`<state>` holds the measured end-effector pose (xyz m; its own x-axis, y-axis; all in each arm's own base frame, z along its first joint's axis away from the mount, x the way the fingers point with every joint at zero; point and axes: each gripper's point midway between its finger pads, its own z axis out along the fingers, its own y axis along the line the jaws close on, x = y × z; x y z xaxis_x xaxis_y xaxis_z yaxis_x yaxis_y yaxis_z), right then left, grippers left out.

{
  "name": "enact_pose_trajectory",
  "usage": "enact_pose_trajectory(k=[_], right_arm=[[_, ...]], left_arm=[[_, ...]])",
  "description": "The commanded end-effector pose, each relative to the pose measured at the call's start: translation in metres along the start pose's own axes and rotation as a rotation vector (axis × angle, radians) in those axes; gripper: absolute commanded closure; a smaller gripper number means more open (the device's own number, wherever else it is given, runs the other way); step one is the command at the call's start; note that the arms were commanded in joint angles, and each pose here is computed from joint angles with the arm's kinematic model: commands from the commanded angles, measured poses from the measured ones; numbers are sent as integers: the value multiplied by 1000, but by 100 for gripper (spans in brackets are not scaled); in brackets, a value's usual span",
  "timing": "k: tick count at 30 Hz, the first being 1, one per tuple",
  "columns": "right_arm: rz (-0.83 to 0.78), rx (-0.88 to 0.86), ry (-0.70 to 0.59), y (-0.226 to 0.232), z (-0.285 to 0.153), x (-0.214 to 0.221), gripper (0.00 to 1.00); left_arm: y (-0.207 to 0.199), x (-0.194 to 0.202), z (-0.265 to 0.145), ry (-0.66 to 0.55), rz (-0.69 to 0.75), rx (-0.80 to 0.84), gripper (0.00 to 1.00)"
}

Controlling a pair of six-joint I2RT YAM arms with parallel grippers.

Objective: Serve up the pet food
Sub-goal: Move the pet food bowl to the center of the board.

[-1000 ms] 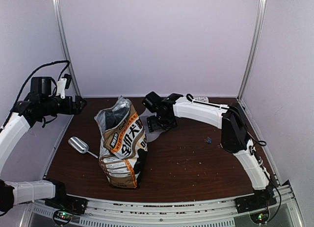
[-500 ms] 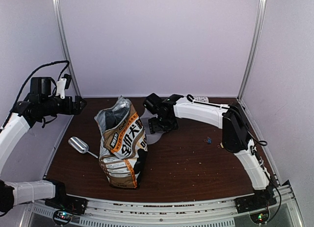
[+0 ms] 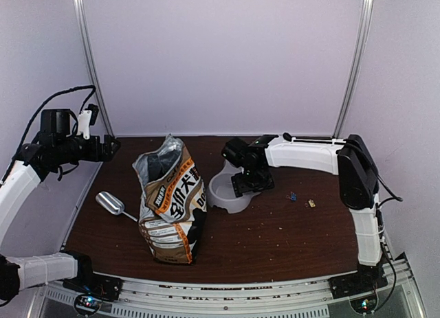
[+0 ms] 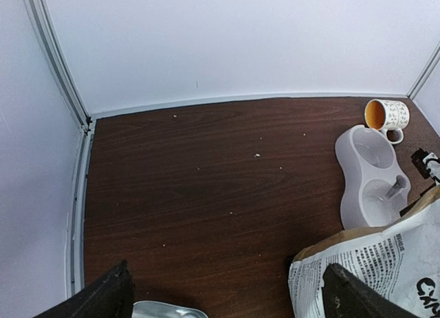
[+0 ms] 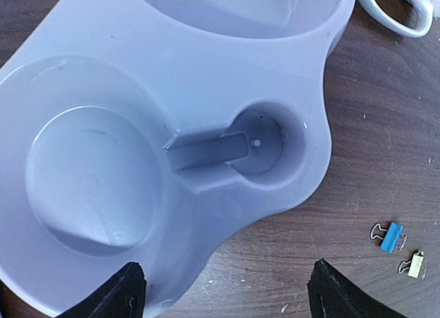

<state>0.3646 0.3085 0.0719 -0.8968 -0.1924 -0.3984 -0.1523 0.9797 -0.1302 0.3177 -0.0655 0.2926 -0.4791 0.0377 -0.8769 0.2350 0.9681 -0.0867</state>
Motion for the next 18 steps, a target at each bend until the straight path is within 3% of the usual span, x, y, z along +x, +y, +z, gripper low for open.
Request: enact_pose_trajectory(k=[1,11,18], right_arm=[[-5,-2,7,-7,-5,4,17],[13,-131,36,21,-1,12,17],[3,-128,58,17,7,25,35]], left_arm=[[2,-11,-3,-56,17,-7,2],[3,-8,1,-46,12,-10,2],[3,-8,1,-45,12,-12,2]])
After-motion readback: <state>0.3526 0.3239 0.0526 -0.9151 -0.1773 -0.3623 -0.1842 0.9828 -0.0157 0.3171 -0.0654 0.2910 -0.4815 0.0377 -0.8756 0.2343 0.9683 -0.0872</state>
